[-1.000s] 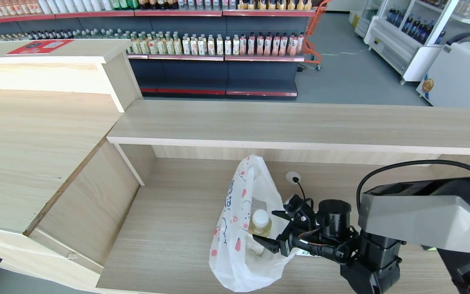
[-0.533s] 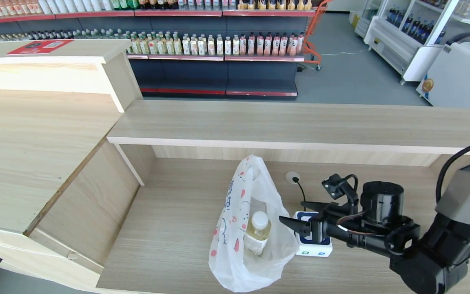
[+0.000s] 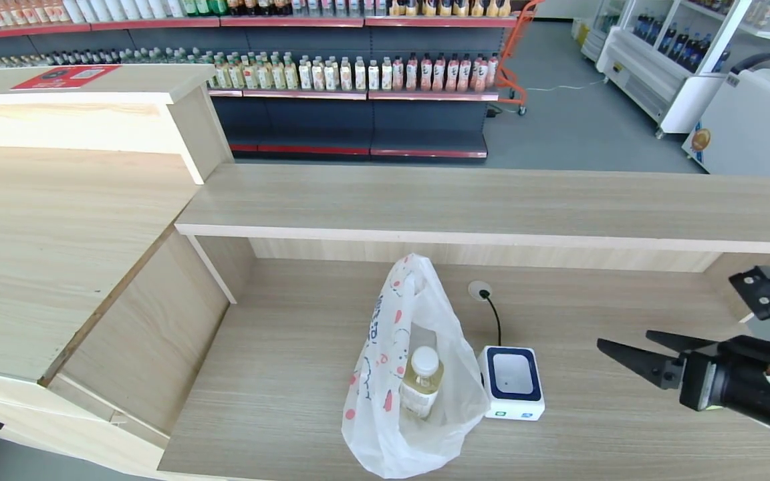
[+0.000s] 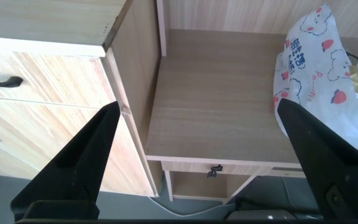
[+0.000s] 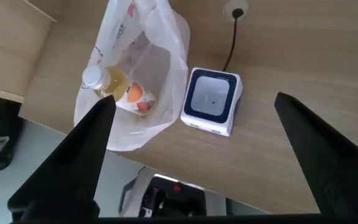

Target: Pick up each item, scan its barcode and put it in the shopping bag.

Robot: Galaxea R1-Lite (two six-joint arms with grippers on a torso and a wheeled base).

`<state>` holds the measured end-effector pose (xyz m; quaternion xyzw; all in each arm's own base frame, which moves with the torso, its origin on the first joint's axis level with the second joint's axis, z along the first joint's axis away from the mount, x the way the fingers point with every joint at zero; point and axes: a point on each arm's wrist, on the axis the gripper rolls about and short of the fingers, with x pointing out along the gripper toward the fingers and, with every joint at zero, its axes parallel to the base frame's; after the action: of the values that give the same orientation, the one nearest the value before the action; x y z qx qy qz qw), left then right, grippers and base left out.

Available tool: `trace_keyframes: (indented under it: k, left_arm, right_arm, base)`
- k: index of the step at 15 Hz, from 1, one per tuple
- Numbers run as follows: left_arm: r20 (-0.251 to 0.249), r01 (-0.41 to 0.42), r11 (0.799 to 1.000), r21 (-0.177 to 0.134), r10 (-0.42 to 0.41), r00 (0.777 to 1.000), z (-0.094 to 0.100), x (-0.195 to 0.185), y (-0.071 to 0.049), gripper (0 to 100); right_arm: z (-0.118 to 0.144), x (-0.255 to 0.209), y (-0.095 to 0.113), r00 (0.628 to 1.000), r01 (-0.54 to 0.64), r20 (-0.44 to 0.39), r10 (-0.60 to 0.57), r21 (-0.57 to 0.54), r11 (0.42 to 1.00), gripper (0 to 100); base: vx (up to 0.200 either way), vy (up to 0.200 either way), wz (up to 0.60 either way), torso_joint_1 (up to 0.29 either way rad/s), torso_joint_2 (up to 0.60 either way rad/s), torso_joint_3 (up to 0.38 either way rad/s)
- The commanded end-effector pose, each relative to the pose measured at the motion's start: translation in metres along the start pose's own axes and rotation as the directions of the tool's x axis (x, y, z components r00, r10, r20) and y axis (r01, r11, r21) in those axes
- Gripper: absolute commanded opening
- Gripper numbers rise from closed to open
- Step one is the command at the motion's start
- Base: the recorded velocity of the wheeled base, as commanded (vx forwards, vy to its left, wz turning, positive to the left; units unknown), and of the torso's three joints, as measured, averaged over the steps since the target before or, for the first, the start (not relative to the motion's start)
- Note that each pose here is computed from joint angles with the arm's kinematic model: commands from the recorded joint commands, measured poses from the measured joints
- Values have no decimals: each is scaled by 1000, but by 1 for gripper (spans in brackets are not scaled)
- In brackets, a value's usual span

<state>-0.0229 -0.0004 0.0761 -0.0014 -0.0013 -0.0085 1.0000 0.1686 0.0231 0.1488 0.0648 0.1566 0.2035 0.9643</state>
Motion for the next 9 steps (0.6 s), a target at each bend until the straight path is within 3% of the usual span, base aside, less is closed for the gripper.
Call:
trace_keyframes:
  k: [1,3,5,7,9]
  left_arm:
    - [1,0,1000,0,0,1000,0,0,0,100]
    - [1,0,1000,0,0,1000,0,0,0,100]
    - [1,0,1000,0,0,1000,0,0,0,100]
    - [1,0,1000,0,0,1000,0,0,0,100]
    - [1,0,1000,0,0,1000,0,0,0,100]
  right_arm:
    - [-60,-110,25,965,228,135,-226,2,974,100]
    - [-97,-137,34,931,291,244,-270,-55,955,100]
    - [-125,-153,39,903,331,301,-306,-37,943,100]
    - [-127,-156,40,898,323,344,-275,-89,942,100]
    - [-128,-156,38,883,372,346,-318,-99,923,100]
  base:
    - [0,0,0,0,0,0]
    - [0,0,0,0,0,0]
    - [0,0,0,0,0,0]
    - [0,0,0,0,0,0]
    - [0,0,0,0,0,0]
